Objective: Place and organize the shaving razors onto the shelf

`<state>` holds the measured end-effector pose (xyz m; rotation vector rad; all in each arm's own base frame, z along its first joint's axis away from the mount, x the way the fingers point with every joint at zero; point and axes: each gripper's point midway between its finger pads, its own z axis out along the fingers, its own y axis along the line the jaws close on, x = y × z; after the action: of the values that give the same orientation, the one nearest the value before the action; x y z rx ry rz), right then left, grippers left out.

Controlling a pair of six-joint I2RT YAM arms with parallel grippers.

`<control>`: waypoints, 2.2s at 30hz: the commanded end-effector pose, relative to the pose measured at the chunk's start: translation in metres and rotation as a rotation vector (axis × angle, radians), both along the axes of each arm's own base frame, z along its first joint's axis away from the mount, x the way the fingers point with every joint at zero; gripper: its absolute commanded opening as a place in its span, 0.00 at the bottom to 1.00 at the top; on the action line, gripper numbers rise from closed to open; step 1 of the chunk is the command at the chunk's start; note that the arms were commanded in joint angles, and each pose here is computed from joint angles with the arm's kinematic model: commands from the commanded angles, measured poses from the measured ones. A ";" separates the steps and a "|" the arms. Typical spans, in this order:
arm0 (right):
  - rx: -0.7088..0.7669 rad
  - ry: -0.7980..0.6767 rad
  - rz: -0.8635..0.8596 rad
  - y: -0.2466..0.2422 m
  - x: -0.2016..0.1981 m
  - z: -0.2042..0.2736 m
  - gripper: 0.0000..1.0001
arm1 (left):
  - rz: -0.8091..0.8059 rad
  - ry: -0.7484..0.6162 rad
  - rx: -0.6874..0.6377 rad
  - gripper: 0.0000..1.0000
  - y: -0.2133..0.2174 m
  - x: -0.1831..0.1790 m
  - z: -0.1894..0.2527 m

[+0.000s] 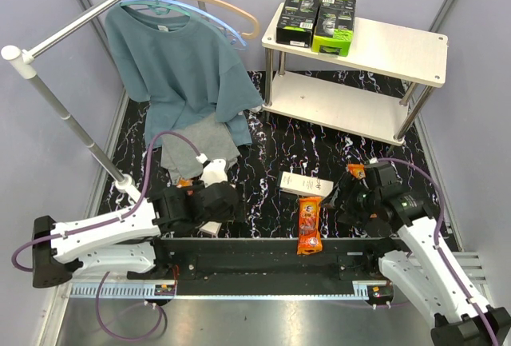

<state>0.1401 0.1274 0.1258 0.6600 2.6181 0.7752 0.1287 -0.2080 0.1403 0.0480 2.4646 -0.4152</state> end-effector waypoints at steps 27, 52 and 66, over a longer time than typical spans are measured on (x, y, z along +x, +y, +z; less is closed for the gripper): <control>-0.038 0.251 0.196 0.034 -0.002 -0.090 0.62 | -0.013 -0.049 -0.063 0.99 -0.013 0.010 0.024; -0.093 0.205 0.307 0.046 0.002 -0.110 0.23 | 0.005 -0.066 -0.107 0.99 -0.006 0.009 0.032; 0.044 -0.024 0.314 0.070 0.026 -0.025 0.00 | 0.017 -0.062 -0.092 0.99 0.003 0.007 0.026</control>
<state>0.1486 0.1838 0.0588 0.2858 2.8479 0.8309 0.1322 -0.2084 0.1640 0.0254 2.4015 -0.5128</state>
